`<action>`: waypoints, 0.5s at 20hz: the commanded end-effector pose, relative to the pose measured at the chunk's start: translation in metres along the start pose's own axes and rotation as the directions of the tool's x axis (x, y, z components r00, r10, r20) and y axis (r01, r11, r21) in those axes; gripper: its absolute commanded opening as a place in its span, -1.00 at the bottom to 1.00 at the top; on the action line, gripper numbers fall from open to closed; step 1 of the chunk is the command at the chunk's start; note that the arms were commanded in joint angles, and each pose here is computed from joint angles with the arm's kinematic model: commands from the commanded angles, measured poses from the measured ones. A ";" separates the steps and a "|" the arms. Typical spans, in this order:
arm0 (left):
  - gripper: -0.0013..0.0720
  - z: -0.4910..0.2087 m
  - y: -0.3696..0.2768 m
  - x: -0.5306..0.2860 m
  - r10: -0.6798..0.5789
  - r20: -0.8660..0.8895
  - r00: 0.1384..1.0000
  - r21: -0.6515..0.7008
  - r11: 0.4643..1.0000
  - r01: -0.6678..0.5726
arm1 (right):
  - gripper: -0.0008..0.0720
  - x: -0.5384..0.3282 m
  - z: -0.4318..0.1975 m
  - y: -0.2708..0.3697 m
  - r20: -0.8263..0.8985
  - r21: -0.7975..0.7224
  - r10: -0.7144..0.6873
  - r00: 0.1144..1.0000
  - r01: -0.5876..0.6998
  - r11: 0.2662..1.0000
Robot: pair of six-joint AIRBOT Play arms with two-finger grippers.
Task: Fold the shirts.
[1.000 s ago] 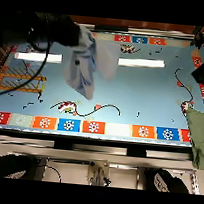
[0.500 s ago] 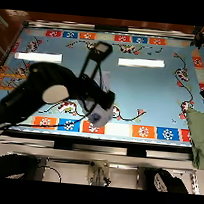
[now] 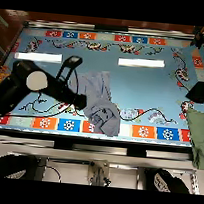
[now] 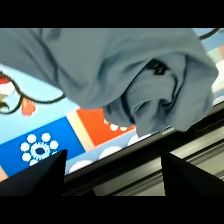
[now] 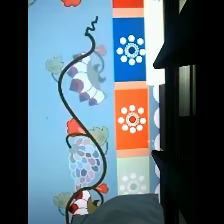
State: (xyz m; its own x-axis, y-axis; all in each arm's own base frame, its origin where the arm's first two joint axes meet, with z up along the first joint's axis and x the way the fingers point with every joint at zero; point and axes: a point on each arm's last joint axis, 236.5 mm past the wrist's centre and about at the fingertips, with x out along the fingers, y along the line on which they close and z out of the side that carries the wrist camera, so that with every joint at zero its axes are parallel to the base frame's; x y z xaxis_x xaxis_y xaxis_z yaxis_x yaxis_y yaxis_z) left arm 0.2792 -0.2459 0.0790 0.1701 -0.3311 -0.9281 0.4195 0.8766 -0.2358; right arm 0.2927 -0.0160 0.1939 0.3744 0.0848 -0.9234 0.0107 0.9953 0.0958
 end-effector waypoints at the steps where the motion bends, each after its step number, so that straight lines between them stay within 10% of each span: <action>1: 0.86 -0.063 0.027 0.040 -0.046 -0.105 0.993 -0.124 0.992 0.032 | 0.72 0.053 -0.024 0.017 -0.151 0.029 0.114 0.982 -0.110 0.993; 10: 0.87 -0.080 0.012 0.104 -0.184 -0.067 0.981 -0.281 0.947 0.158 | 0.72 0.139 -0.112 0.079 -0.373 0.273 0.438 0.818 -0.354 0.894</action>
State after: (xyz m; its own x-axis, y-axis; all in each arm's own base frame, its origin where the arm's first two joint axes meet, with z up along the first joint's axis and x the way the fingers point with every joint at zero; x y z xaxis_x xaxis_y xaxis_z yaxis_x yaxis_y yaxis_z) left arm 0.2303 -0.2375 -0.0349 0.0240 -0.4371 -0.8991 0.2055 0.8823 -0.4235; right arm 0.2564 0.0642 0.0528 0.0209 0.4593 -0.8881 0.0790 0.8847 0.4594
